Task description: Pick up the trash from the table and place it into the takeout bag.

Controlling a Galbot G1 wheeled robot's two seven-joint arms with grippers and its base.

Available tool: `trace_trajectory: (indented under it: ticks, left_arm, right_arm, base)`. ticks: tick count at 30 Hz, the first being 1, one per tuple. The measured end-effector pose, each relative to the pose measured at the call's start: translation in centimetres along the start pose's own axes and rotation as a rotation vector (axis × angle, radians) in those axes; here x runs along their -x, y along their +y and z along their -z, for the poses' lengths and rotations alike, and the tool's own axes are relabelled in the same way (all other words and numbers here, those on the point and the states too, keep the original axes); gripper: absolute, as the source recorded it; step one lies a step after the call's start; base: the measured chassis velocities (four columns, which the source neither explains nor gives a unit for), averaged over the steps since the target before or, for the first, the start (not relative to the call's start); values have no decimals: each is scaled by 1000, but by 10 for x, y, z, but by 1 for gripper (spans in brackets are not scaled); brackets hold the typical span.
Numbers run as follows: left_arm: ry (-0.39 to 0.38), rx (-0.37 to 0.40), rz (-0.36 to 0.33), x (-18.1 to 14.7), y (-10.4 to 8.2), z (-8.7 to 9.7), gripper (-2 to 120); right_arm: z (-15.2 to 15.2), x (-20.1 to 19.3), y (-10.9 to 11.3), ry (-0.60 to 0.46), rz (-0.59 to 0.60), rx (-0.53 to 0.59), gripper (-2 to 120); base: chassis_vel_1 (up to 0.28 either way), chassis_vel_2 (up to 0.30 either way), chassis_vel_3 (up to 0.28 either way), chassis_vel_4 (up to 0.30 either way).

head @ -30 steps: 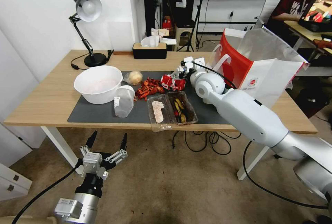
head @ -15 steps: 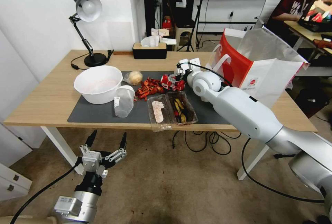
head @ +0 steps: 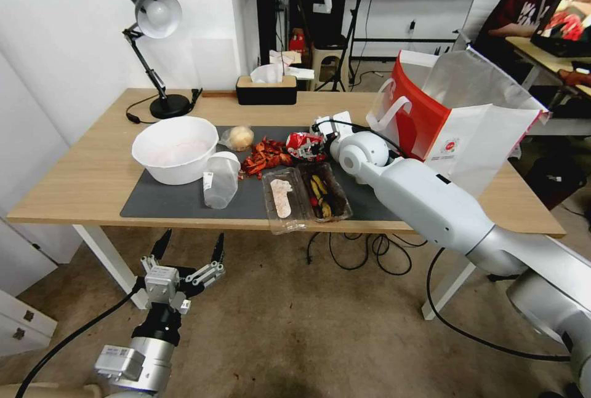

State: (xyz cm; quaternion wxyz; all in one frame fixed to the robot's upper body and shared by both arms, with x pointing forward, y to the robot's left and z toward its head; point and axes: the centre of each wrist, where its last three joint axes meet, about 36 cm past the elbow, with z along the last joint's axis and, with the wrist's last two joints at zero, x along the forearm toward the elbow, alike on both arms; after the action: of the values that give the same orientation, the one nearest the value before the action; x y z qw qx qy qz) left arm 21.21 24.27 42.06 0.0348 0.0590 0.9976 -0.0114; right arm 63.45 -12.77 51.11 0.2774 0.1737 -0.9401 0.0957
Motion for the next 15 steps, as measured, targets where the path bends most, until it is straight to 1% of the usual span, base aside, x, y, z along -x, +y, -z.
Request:
trace_trajectory:
  ticks: [12, 13, 14, 15]
  left_arm:
    - [0, -3, -1, 0, -1, 0, 100]
    - [-1, -4, 0, 0, -2, 0, 100]
    - [-2, -4, 0, 1, -2, 0, 100]
    - [-2, -4, 0, 1, -2, 0, 100]
  right_arm:
    - [-9, 2, -4, 8, -5, 28, 100]
    - [-9, 2, -5, 6, -4, 31, 99]
    - [-10, 2, -6, 3, -4, 34, 95]
    - [-10, 2, -6, 3, -4, 34, 95]
  base:
    - [0, 0, 0, 0]
    - [0, 0, 0, 0]
    - [0, 0, 0, 0]
    - [0, 0, 0, 0]
